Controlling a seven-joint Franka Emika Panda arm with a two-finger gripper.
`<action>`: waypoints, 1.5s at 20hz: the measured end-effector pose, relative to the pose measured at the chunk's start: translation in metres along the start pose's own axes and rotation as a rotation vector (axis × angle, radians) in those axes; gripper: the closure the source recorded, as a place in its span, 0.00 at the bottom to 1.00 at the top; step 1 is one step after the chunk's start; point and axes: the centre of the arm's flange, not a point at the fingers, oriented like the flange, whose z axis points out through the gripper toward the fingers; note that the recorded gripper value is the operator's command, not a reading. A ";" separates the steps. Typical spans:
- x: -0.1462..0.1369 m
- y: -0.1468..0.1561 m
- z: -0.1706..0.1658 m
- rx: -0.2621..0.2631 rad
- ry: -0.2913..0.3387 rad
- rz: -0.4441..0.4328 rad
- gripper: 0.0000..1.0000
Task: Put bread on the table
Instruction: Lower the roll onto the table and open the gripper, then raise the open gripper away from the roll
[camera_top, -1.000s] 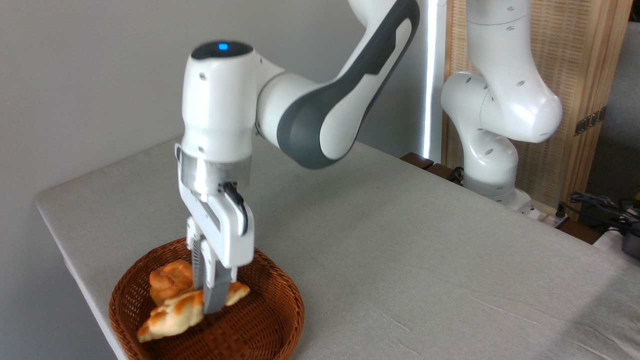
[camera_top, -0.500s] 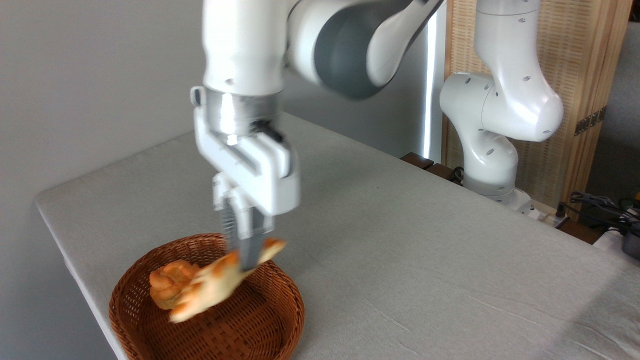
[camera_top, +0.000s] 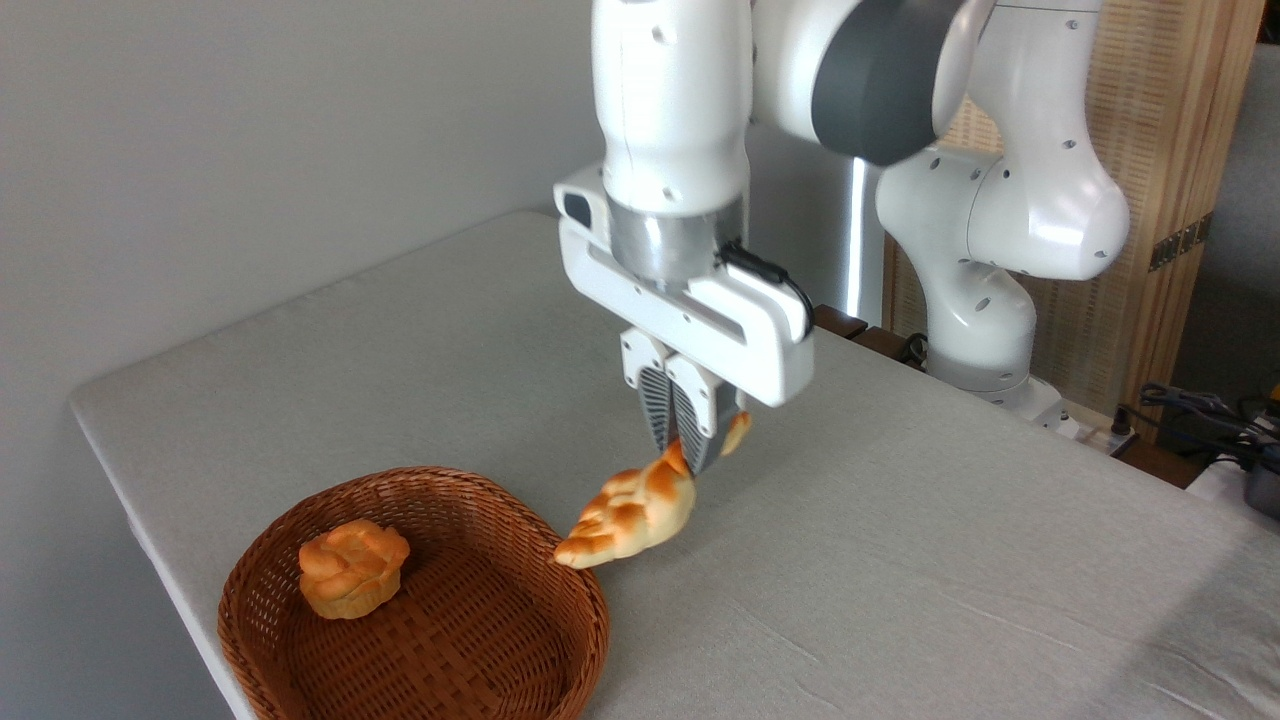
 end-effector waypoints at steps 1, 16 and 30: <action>-0.005 0.000 0.010 -0.017 -0.012 -0.014 0.89; -0.026 -0.002 0.049 -0.087 -0.059 -0.053 0.00; 0.000 0.002 -0.020 -0.003 -0.007 -0.003 0.00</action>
